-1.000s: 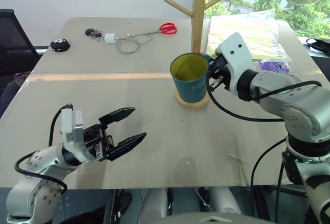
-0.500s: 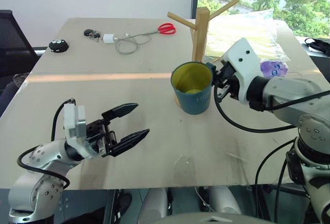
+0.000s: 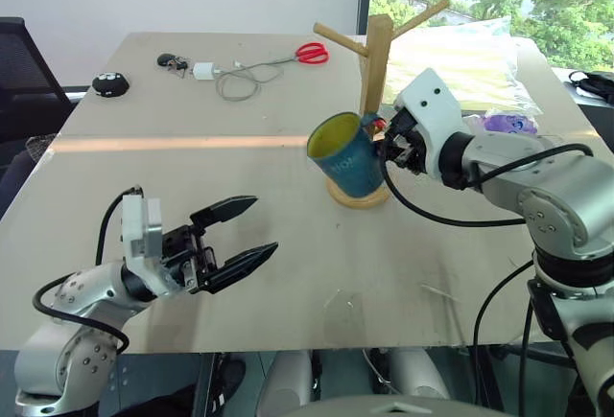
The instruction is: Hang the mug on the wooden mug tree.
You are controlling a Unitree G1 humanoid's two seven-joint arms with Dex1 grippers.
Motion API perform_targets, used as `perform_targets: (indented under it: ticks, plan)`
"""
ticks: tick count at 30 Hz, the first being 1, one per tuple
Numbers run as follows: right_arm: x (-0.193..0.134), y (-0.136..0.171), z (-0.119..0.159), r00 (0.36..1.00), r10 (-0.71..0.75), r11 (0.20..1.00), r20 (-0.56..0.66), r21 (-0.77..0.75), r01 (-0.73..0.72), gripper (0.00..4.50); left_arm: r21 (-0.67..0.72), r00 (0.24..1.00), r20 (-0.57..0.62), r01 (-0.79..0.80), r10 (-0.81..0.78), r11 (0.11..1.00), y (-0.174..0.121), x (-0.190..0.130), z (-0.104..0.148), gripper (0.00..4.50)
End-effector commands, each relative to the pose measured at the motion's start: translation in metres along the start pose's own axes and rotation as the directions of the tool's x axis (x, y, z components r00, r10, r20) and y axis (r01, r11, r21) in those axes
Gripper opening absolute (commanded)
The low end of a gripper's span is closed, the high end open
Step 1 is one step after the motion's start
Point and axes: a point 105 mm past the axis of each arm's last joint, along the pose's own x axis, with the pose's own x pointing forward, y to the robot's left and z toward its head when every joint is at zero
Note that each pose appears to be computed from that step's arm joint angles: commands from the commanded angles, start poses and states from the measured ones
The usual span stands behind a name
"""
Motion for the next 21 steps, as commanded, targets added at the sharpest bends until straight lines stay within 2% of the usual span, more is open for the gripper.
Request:
perform_targets:
  ticks: [1, 6, 9, 12, 13, 14, 21]
  plan:
    - [-0.034, -0.002, 0.018, 0.986, 0.047, 0.997, 0.161, -0.067, -0.037, 2.83, -0.008, 1.000, -0.008, 0.019, -0.019, 1.000, -0.009, 0.006, 0.003, 4.50]
    - [-0.078, -0.007, -0.004, 0.974, 0.124, 0.990, 0.188, -0.088, -0.109, 2.83, -0.044, 0.997, -0.076, -0.006, 0.003, 0.999, -0.008, 0.007, -0.009, 4.50]
    - [-0.099, -0.015, -0.029, 0.973, 0.141, 0.990, 0.182, -0.001, -0.143, 2.83, -0.059, 0.994, -0.109, -0.015, 0.009, 0.998, -0.006, 0.003, -0.014, 4.50]
    - [-0.118, -0.013, -0.072, 0.981, 0.164, 0.982, 0.099, 0.078, -0.172, 3.64, -0.071, 0.989, -0.146, -0.032, 0.021, 0.997, -0.003, -0.004, -0.020, 4.50]
    - [-0.124, -0.013, -0.085, 0.986, 0.149, 0.983, 0.080, 0.094, -0.156, 4.15, -0.072, 0.987, -0.161, -0.042, 0.030, 0.997, -0.002, -0.008, -0.023, 4.50]
    - [-0.129, -0.013, -0.094, 0.989, 0.133, 0.985, 0.072, 0.101, -0.140, 4.44, -0.070, 0.984, -0.175, -0.053, 0.040, 0.996, -0.001, -0.011, -0.026, 4.50]
    - [-0.153, -0.007, -0.140, 0.996, 0.092, 0.992, -0.018, 0.083, -0.090, 4.44, -0.059, 0.958, -0.265, -0.127, 0.107, 0.990, 0.009, -0.029, -0.042, 4.50]
